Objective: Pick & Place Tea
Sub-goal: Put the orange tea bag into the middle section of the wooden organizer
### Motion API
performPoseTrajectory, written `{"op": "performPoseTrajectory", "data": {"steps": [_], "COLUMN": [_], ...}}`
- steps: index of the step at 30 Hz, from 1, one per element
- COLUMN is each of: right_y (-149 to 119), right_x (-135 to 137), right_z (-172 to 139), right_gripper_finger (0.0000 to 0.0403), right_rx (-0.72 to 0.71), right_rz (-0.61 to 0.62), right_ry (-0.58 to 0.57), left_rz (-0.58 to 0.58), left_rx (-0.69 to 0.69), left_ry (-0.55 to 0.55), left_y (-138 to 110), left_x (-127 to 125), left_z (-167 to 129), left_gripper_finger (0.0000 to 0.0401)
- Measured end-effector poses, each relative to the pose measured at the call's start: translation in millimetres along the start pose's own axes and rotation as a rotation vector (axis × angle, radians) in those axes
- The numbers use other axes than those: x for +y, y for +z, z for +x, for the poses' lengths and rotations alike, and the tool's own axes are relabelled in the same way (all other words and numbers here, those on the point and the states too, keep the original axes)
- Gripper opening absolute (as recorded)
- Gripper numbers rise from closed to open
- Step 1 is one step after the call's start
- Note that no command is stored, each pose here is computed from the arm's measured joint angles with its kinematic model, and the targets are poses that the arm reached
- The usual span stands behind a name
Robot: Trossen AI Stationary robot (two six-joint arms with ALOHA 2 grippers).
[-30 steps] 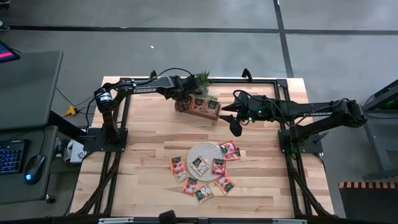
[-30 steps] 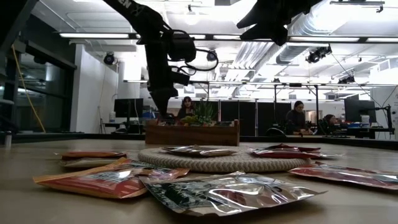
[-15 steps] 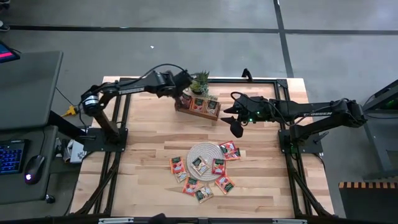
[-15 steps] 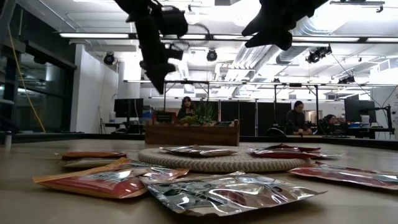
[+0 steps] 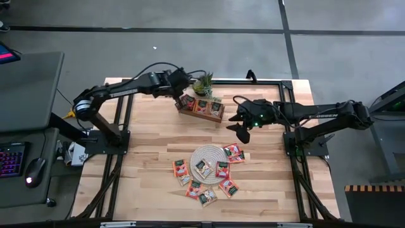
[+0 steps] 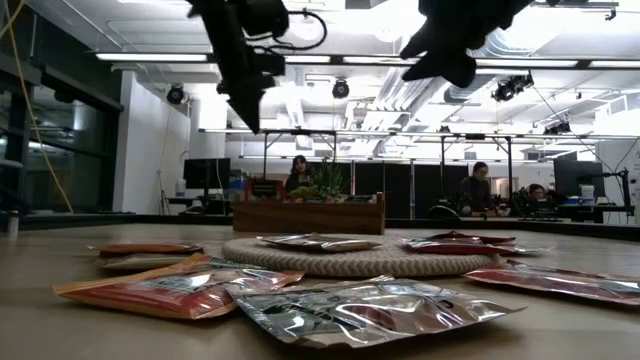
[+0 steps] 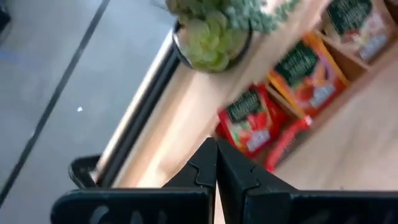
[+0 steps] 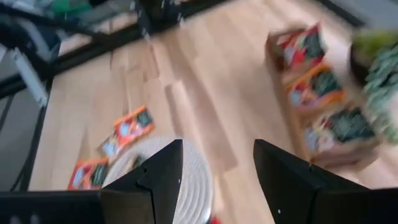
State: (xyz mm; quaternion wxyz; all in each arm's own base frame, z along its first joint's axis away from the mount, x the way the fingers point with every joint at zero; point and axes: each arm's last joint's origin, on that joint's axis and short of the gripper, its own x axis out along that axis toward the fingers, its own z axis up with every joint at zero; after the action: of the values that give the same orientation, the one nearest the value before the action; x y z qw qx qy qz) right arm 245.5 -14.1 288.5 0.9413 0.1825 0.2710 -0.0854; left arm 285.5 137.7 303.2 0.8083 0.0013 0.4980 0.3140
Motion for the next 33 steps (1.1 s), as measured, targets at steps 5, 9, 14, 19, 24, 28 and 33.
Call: {"op": "performPoseTrajectory", "data": {"steps": [5,9,14,19,24,28,33], "right_y": [-9,-13,-15,-15,-16,-16,-15], "right_x": [5,8,11,14,18,19,20], "right_z": [0,-1,-1,-1,-1,-2,-2], "right_gripper_finger": [0.0193,0.0193,0.0193,0.0193,0.0193,0.0193,0.0193], "right_rx": [0.076,0.105,0.118,0.108,0.1,0.098,0.094], "right_rz": [-0.005,-0.017,-0.029,-0.052,-0.101,-0.136,-0.105], "right_ry": [0.003,0.009,0.016,0.031,0.052,0.058,0.06], "left_rz": [-0.082,-0.178,-0.278,-0.368,-0.429,-0.471,-0.499], "left_rx": [-0.132,-0.17,-0.201,-0.178,-0.18,-0.178,-0.151], "left_ry": [-0.075,-0.113,-0.194,-0.243,-0.3,-0.311,-0.356], "left_y": [-11,-30,-60,-90,-118,-135,-149], "left_x": [-3,-12,-37,-77,-120,-148,-174], "left_z": [-35,-56,-78,-87,-97,-100,-105], "left_gripper_finger": [0.0,0.0,0.0,0.0,0.0,0.0,0.0]}}
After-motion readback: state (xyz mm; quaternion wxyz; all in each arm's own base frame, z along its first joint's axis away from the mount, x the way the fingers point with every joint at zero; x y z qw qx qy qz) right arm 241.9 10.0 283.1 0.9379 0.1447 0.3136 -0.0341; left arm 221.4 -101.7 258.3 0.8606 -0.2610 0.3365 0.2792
